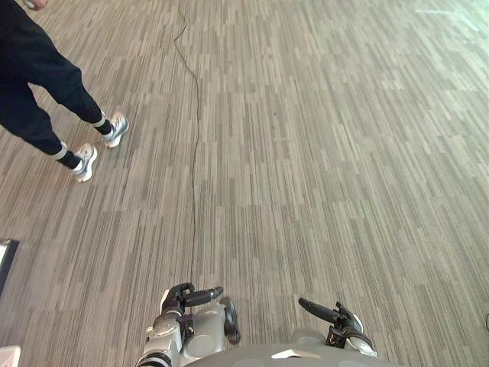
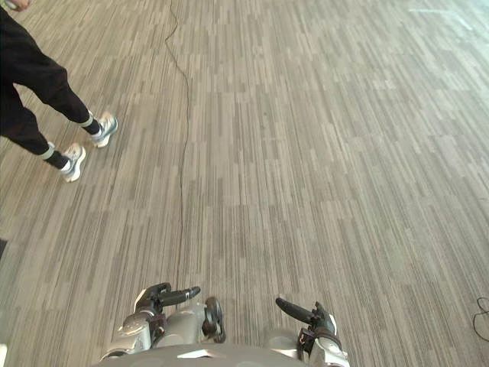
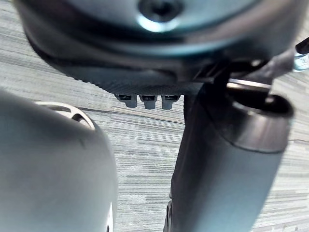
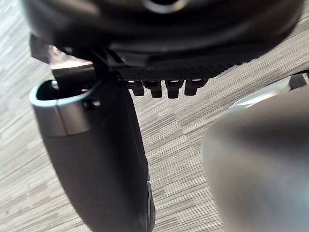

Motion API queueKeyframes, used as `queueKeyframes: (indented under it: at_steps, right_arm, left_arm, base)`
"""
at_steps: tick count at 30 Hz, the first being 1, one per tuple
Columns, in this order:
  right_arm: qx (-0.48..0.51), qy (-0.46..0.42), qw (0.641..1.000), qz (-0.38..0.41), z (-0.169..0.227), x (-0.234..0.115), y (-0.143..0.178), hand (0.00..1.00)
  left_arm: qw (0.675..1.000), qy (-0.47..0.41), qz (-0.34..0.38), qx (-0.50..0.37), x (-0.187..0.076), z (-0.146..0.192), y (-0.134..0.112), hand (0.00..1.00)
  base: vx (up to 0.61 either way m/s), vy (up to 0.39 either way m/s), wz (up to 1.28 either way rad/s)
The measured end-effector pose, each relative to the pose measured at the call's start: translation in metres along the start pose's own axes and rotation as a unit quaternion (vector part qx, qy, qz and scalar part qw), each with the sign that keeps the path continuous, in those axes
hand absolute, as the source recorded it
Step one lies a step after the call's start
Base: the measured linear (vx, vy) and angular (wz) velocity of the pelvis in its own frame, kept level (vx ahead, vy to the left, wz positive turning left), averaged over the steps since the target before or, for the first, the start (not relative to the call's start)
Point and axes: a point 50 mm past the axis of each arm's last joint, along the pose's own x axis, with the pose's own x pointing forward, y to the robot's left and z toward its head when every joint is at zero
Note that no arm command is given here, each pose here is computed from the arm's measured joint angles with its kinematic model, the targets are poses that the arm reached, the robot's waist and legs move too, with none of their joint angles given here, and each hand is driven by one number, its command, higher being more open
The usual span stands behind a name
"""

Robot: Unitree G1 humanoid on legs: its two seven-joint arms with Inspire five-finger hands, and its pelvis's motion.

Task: Pick up cushions and gather them together orderly.

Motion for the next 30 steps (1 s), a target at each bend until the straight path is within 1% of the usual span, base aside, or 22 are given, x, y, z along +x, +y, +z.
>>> queueKeyframes:
  at_steps: [1,2,3,5,9,15,18,21,26,27,28,30]
  right_arm:
    - [0.002,0.011,1.0,-0.002,-0.006,-0.001,-0.001,1.0]
    - [0.008,0.014,1.0,-0.005,-0.007,-0.001,-0.003,1.0]
    - [0.008,-0.003,1.0,-0.006,0.005,0.002,-0.003,1.0]
    - [0.025,-0.001,1.0,-0.01,0.003,0.002,-0.005,1.0]
    - [0.022,0.006,1.0,-0.02,-0.004,-0.002,-0.013,1.0]
    - [0.024,0.03,0.999,-0.032,-0.026,-0.011,-0.017,1.0]
    - [0.029,0.029,0.999,-0.032,-0.024,-0.01,-0.016,1.0]
    - [0.021,0.028,0.999,-0.029,-0.021,-0.008,-0.014,1.0]
    - [0.037,0.039,0.999,-0.002,-0.03,-0.011,0.01,1.0]
    - [0.034,0.032,0.999,0.007,-0.027,-0.012,0.015,1.0]
    - [0.035,0.018,0.999,0.013,-0.02,-0.011,0.017,1.0]
    - [0.034,-0.003,0.999,0.012,-0.011,-0.01,0.016,1.0]
  left_arm:
    - [1.0,0.0,0.001,0.002,0.0,0.001,0.002,1.0]
    - [1.0,0.001,-0.003,-0.003,0.001,0.001,-0.003,1.0]
    - [1.0,0.001,-0.011,-0.008,0.002,0.003,-0.01,1.0]
    - [1.0,0.008,-0.015,-0.007,0.002,0.0,-0.014,1.0]
    - [0.998,-0.012,-0.018,-0.063,0.001,0.01,-0.026,1.0]
    - [0.992,-0.075,-0.007,-0.101,-0.002,0.031,-0.02,1.0]
    - [0.99,-0.084,-0.015,-0.11,-0.003,0.034,-0.028,1.0]
    - [0.989,-0.094,-0.028,-0.115,-0.003,0.039,-0.036,1.0]
    - [0.99,-0.086,-0.01,-0.109,0.0,0.039,-0.02,1.0]
    - [0.991,-0.084,0.0,-0.106,0.001,0.04,-0.016,1.0]
    - [0.993,-0.065,0.012,-0.101,0.002,0.033,-0.011,1.0]
    - [0.994,-0.05,0.015,-0.096,0.002,0.027,-0.011,1.0]
  base:
    - [0.47,-0.185,0.49]
    - [0.74,-0.292,0.04]
    - [0.62,-0.242,-0.19]
    - [0.65,-0.267,-0.13]
    - [0.5,-0.227,0.27]
    - [0.44,-0.122,-0.04]
    - [0.45,0.054,-0.4]
    - [0.64,0.2,-1.03]
    - [0.67,0.238,-0.88]
    - [0.7,0.245,-0.89]
    - [0.57,0.203,-0.62]
    - [0.55,0.12,-0.4]
